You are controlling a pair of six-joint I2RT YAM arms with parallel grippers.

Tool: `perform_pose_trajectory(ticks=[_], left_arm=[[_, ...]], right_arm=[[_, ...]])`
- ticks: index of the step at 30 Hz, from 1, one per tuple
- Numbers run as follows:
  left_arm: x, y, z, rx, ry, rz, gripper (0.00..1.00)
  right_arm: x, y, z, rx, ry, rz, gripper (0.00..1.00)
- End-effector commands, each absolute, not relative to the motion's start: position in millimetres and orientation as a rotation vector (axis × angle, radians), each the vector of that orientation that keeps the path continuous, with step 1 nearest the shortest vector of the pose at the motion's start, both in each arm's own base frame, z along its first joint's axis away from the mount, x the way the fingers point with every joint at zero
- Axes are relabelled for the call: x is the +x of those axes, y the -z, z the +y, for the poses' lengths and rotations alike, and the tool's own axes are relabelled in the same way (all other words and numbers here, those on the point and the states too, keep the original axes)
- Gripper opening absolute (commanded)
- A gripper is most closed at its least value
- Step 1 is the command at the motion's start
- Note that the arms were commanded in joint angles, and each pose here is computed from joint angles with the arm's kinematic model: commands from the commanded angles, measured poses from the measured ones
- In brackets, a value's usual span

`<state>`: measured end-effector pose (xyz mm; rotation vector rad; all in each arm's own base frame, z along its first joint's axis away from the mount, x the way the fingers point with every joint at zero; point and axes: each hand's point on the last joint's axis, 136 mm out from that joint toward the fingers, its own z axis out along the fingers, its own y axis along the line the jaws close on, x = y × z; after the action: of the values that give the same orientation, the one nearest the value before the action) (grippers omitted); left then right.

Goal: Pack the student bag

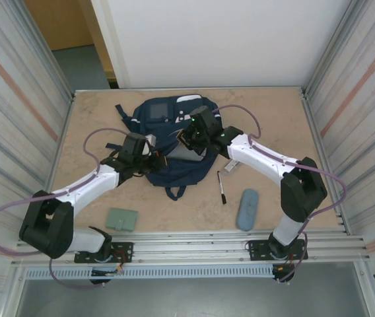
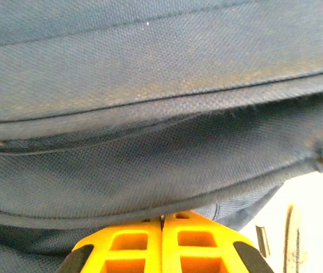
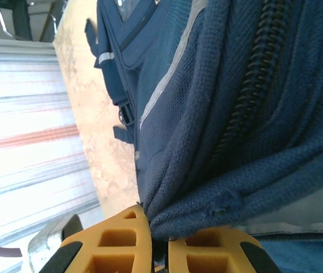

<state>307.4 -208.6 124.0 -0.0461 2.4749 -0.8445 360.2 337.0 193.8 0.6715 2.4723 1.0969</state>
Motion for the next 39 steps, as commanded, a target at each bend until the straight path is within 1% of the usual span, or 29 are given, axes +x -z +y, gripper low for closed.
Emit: perform_pose_trajectory(ticks=[1,6,10,13,16,19,20,23,25,29,30,31,34,37,39], left_arm=[[308.6,-147.6,-204.2,0.032,0.906,2.380,0.00],[307.3,-149.6,-180.9,0.019,0.809,2.382,0.00],[309.5,-144.1,-164.2,0.008,0.683,2.420,0.00],[308.1,-143.4,-155.8,0.012,0.623,2.408,0.00],[305.5,-139.3,-157.9,0.064,0.621,2.401,0.00],[300.3,-142.2,-186.1,0.199,0.707,2.352,0.00],[299.8,-147.1,-197.6,0.256,0.702,2.319,0.00],[294.6,-162.7,-230.4,0.411,0.647,2.259,0.00],[296.2,-166.3,-241.6,0.445,0.629,2.250,0.00],[304.6,-161.3,-242.5,0.413,0.601,2.302,0.00],[304.9,-157.4,-241.1,0.401,0.595,2.319,0.01],[305.0,-150.6,-239.7,0.390,0.594,2.335,0.06],[305.7,-133.9,-237.2,0.369,0.626,2.375,0.15],[306.8,-126.0,-236.8,0.364,0.663,2.403,0.18],[307.9,-122.5,-238.2,0.358,0.682,2.405,0.20]], right_arm=[[366.8,-209.4,330.5,0.500,-1.165,2.478,0.05],[373.8,-207.0,315.1,0.290,-1.230,2.493,0.08],[375.1,-212.1,313.7,0.131,-1.305,2.474,0.09],[381.4,-206.5,305.0,0.076,-1.329,2.515,0.08],[398.2,-195.8,283.8,0.097,-1.288,2.524,0.12],[415.6,-193.4,276.5,0.174,-1.308,2.497,0.13],[418.0,-192.3,279.0,0.192,-1.316,2.496,0.17],[416.9,-183.5,287.7,0.231,-1.312,2.521,0.40],[410.4,-179.1,290.8,0.241,-1.287,2.540,0.42],[397.0,-166.5,281.8,0.262,-1.166,2.562,0.53],[394.8,-163.1,279.5,0.271,-1.149,2.576,0.55],[390.9,-159.5,278.5,0.275,-1.138,2.596,0.56],[377.6,-151.8,276.3,0.266,-1.096,2.634,0.62],[366.7,-138.3,271.8,0.296,-0.968,2.666,0.66],[358.2,-128.0,278.6,0.311,-0.924,2.686,0.68]])
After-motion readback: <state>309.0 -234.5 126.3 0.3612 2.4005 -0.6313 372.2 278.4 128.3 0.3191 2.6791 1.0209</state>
